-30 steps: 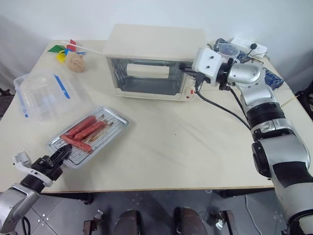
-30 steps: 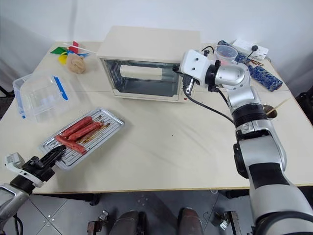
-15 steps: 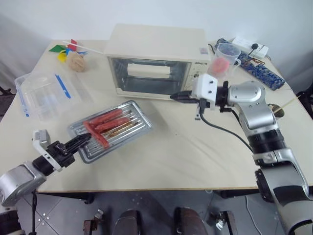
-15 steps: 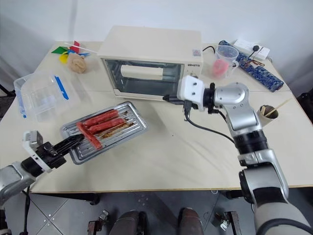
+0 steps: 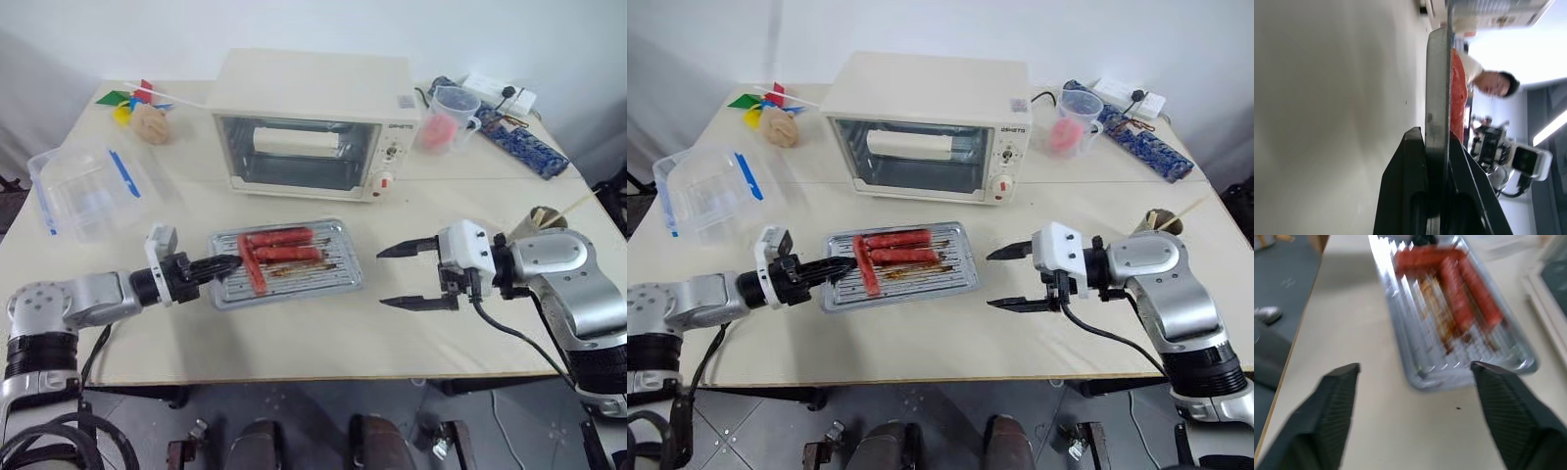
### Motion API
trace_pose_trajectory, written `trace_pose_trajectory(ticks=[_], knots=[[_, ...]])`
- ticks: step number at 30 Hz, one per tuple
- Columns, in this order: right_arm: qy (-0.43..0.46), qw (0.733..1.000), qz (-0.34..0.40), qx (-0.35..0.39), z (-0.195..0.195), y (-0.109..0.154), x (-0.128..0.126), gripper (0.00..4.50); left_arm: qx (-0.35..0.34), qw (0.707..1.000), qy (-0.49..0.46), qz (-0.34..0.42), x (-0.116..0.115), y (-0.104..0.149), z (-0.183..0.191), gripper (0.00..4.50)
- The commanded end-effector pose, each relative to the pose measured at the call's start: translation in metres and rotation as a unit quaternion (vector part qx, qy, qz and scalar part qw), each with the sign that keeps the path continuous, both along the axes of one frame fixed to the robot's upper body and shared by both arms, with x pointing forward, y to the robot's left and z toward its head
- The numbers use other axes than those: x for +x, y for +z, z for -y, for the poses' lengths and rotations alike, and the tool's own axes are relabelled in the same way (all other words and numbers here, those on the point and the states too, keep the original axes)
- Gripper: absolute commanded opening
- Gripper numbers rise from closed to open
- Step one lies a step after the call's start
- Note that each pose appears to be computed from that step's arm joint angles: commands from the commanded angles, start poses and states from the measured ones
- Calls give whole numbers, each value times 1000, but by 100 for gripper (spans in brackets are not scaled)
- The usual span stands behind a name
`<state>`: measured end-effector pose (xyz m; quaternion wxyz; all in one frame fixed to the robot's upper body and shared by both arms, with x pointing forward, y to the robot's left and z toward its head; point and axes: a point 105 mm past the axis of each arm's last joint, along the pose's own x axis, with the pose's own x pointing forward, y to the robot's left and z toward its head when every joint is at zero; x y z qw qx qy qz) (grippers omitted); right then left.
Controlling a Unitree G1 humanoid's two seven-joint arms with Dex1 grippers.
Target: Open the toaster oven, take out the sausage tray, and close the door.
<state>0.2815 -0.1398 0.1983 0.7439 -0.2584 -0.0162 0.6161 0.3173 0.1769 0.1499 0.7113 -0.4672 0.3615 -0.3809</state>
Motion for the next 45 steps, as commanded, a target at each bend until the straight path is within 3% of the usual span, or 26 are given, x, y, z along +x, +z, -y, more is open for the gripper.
trace_pose_trajectory(ticks=[1, 13, 19, 20, 25, 29, 34, 35, 38, 42, 45], knots=[[-36, 999, 17, 8, 14, 11, -3, 447, 6, 1000, -21, -4, 8, -3, 8, 0], [-127, 992, 10, 18, 38, 8, -8, 447, 42, 998, -40, -9, 40, -28, 40, 0], [-147, 989, 4, 13, 48, 6, -9, 447, 68, 996, -60, -18, 43, -40, 48, 0], [-149, 989, 3, 10, 50, 4, -9, 450, 68, 996, -59, -17, 44, -39, 48, 66], [-155, 988, -2, -9, 59, -2, -7, 450, 71, 996, -47, -7, 49, -32, 37, 210], [-154, 988, 4, -6, 58, 0, -2, 450, 98, 995, -29, 15, 55, -28, 22, 313], [-142, 990, 4, -16, 56, -1, 1, 450, 167, 981, -25, 97, 59, -7, -8, 448], [-140, 990, 4, -19, 57, -1, 1, 450, 175, 978, -27, 110, 59, -3, -12, 448], [-132, 991, 5, -23, 57, 0, 4, 450, 213, 954, -39, 205, 58, 21, -31, 448], [-117, 993, 5, -35, 56, -1, 6, 450, 238, 885, -17, 400, 61, 56, -49, 448], [-100, 994, 4, -51, 55, -5, 7, 450, 296, 780, -14, 551, 50, 70, -59, 448]])
